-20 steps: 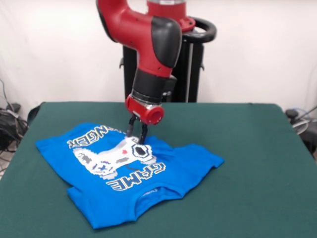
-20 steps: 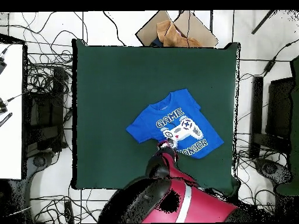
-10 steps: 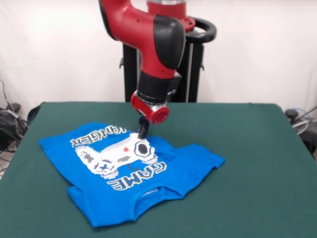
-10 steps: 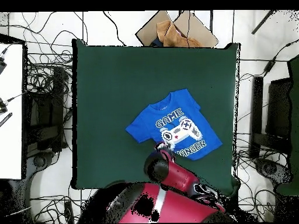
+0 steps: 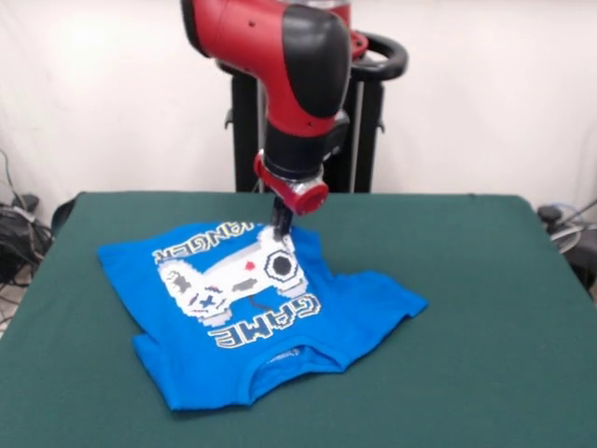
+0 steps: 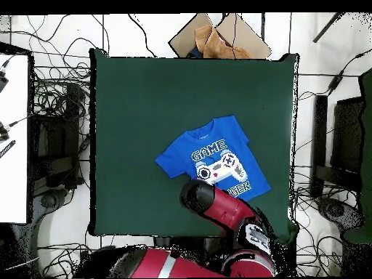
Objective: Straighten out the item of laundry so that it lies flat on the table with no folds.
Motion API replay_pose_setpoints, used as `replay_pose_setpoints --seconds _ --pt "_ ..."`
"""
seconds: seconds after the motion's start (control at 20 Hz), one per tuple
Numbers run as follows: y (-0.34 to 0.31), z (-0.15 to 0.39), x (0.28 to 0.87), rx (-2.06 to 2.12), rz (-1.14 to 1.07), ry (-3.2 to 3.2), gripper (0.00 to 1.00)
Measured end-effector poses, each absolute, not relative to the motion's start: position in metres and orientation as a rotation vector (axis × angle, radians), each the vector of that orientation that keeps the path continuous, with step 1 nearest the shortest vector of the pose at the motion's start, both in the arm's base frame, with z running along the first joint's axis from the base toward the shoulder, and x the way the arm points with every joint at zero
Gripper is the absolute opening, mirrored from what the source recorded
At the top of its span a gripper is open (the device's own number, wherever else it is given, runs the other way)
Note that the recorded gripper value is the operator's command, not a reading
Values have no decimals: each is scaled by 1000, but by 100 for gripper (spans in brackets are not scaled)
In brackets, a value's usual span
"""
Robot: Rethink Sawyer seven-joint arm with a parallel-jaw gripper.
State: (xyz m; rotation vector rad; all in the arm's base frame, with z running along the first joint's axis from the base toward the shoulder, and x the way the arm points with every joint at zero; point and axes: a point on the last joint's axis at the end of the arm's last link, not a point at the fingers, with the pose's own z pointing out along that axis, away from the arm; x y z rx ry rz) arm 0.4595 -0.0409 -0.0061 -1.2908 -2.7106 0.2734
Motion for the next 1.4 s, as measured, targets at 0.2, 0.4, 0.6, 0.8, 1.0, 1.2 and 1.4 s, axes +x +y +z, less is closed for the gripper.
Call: replay_pose_setpoints --seconds 0.2,0.4,0.6,0.8,1.0,1.2,1.4 --pt "-57 3 460 -1301 230 -2537 0" --pt "-84 -5 456 -1318 193 -2368 0" --pt "-112 -26 452 -1322 175 -2274 0" --pt "-132 -52 446 -1299 167 -2235 0" --pt "-143 -75 444 -1264 138 -2220 0" --pt "-143 -74 444 -1215 115 -2238 100" --pt "-143 -74 444 -1200 107 -2248 100"
